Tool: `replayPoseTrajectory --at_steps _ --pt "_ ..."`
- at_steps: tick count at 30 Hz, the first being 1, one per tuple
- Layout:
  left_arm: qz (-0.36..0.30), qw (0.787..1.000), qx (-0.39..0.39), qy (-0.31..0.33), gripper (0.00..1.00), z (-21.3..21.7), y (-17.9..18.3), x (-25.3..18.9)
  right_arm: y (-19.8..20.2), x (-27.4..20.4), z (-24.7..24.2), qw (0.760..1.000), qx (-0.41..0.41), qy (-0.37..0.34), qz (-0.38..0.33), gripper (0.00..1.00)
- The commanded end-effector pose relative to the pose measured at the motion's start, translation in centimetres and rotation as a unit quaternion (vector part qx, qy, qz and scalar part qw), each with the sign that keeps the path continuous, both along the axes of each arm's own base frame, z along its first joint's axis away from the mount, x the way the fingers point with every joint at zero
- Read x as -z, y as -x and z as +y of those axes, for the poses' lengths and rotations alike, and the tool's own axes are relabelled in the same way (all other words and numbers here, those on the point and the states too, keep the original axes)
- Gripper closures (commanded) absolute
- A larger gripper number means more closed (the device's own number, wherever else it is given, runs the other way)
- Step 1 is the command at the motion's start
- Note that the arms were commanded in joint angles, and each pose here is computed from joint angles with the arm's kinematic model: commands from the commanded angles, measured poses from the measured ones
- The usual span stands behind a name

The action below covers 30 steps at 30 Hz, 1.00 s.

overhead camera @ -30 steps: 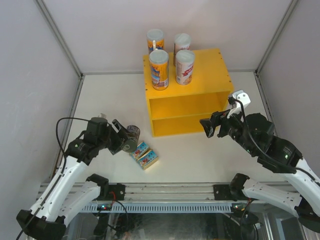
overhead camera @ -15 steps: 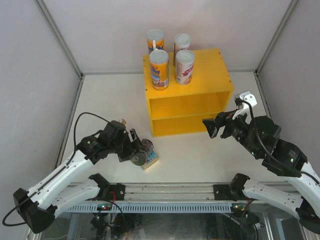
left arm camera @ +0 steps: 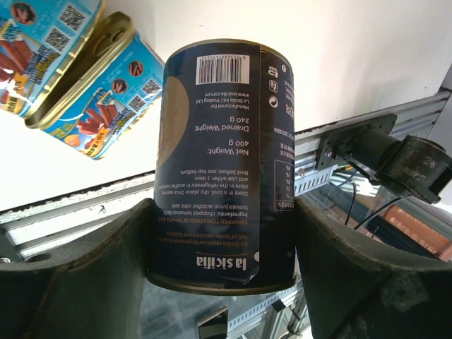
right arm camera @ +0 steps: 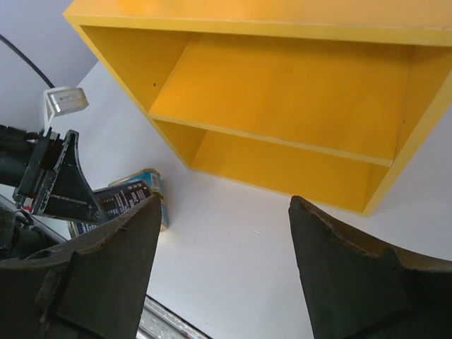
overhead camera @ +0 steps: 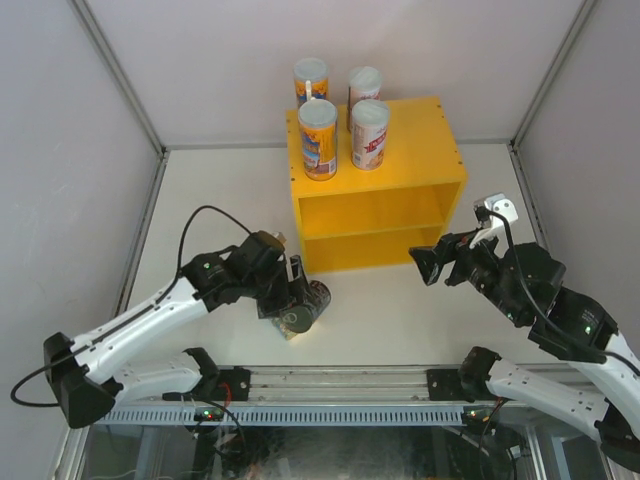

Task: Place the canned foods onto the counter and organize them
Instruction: Place the canned food at the center of the board.

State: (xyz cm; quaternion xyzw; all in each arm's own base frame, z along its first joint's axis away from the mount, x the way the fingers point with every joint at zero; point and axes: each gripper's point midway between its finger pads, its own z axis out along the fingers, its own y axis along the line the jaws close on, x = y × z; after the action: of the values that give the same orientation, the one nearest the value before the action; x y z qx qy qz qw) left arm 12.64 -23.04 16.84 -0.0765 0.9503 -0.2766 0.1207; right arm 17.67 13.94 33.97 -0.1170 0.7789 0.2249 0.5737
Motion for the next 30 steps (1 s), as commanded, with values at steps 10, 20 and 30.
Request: replayPoseTrajectory --at_steps 10,20,30 --pt "0.001 0.997 0.076 0.013 1.0 -5.8 -0.6 -3.2 2.1 4.6 0.8 0.998 -0.042 -0.007 0.046 0.28" --pt "0.025 0.995 0.09 -0.016 1.0 -7.3 0.1 -1.4 3.5 10.8 1.7 0.992 -0.069 0.0 0.101 0.29" --pt "0.047 0.995 0.089 -0.025 1.0 -8.7 1.3 0.1 4.3 14.5 4.0 0.985 -0.103 -0.012 0.14 0.3"
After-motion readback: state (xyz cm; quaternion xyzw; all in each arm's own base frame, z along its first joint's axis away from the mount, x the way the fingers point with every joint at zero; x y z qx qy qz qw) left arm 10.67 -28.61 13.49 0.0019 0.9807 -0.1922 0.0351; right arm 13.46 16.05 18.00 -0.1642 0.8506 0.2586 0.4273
